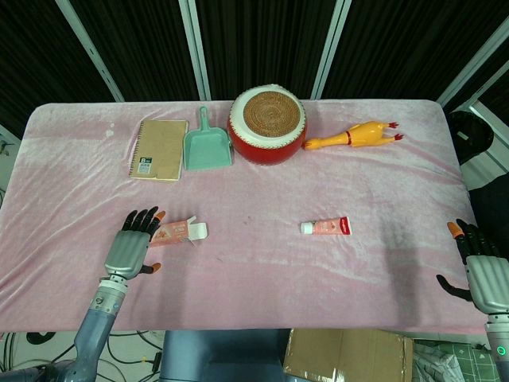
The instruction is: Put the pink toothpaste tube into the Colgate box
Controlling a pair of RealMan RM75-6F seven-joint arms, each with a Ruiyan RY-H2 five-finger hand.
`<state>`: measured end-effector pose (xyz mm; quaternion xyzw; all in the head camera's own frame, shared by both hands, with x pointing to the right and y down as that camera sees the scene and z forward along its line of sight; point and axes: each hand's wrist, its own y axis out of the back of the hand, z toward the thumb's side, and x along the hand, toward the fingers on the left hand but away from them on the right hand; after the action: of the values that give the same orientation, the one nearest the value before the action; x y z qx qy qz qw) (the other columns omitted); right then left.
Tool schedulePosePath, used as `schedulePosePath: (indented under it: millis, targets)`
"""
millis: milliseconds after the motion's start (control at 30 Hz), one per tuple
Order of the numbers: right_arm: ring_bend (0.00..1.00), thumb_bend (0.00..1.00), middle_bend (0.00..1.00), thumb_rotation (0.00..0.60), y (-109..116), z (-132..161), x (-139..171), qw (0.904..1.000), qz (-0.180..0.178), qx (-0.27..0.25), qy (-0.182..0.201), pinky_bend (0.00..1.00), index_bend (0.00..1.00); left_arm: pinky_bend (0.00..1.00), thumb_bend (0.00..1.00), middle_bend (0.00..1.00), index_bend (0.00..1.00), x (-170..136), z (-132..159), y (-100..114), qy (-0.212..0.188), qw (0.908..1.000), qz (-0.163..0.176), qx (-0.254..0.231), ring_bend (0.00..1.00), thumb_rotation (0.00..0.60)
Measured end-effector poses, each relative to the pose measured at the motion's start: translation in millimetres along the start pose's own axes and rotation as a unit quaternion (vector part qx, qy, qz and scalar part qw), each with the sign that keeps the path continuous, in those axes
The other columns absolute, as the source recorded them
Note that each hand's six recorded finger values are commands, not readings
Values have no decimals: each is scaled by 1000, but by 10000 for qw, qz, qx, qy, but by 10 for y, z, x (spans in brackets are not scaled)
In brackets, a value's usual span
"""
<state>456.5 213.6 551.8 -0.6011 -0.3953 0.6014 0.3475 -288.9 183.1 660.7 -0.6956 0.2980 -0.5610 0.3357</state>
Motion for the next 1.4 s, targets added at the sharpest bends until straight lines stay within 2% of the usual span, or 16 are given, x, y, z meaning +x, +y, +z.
schedulePosePath:
  millis: [833, 1167, 1400]
  targets:
    - [0, 185, 0, 600, -21, 29, 2, 10000, 57, 9, 33, 120, 0, 0, 72, 0, 0, -73, -20, 69, -33, 10000, 81, -26, 0, 600]
    - [0, 185, 0, 600, -25, 31, 2, 10000, 61, 2, 15, 121, 0, 1, 72, 0, 12, -50, -98, 53, 82, 9999, 71, 11, 0, 600]
    - [0, 185, 0, 600, -26, 34, 0, 10000, 56, -10, 5, 121, 0, 106, 131, 33, 100, 42, -145, 10, 192, 9998, -34, 89, 0, 600]
